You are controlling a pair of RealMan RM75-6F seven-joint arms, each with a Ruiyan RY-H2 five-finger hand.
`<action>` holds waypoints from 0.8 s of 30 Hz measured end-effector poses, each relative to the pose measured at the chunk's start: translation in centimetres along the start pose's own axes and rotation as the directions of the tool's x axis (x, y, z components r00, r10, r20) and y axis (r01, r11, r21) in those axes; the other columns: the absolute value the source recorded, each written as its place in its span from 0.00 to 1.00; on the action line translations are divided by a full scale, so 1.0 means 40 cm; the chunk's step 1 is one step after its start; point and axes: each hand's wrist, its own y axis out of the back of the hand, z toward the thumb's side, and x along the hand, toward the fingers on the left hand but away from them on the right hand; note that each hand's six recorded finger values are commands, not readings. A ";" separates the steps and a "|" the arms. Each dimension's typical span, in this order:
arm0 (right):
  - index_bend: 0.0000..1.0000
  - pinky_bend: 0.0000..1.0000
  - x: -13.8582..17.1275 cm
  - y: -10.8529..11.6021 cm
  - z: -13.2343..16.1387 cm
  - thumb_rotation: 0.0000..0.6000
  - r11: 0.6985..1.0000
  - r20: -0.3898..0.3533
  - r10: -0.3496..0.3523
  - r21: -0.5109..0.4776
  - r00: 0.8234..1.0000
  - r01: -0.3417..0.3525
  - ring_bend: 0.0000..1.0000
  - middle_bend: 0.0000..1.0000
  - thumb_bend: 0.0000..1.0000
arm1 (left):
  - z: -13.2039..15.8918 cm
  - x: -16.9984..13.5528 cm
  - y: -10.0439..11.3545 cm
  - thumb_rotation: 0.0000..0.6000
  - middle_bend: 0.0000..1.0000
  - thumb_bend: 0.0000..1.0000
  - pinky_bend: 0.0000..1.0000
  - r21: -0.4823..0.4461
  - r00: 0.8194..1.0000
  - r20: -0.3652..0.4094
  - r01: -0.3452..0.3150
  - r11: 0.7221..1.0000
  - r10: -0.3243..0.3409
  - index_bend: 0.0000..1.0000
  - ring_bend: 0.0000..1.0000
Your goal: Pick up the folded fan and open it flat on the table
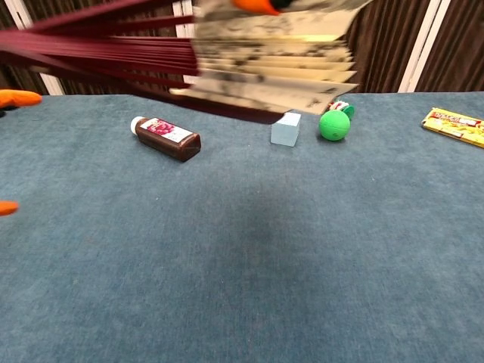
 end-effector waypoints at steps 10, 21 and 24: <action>0.84 0.16 -0.021 0.010 0.105 1.00 0.997 -0.054 -0.017 -0.070 0.998 0.013 0.22 0.18 0.43 | 0.069 0.041 -0.044 1.00 0.00 0.09 0.00 -0.179 0.996 0.076 -0.036 0.983 0.050 0.14 0.00; 0.84 0.16 -0.040 -0.005 0.164 1.00 0.995 -0.063 -0.029 -0.101 0.998 0.022 0.22 0.18 0.43 | 0.144 0.054 -0.095 1.00 0.02 0.13 0.00 -0.329 0.988 0.139 -0.010 0.944 0.059 0.20 0.00; 0.84 0.16 -0.041 -0.007 0.169 1.00 0.995 -0.061 -0.028 -0.100 0.998 0.022 0.22 0.18 0.43 | 0.169 0.062 -0.112 1.00 0.03 0.13 0.00 -0.372 0.985 0.157 -0.003 0.928 0.066 0.22 0.00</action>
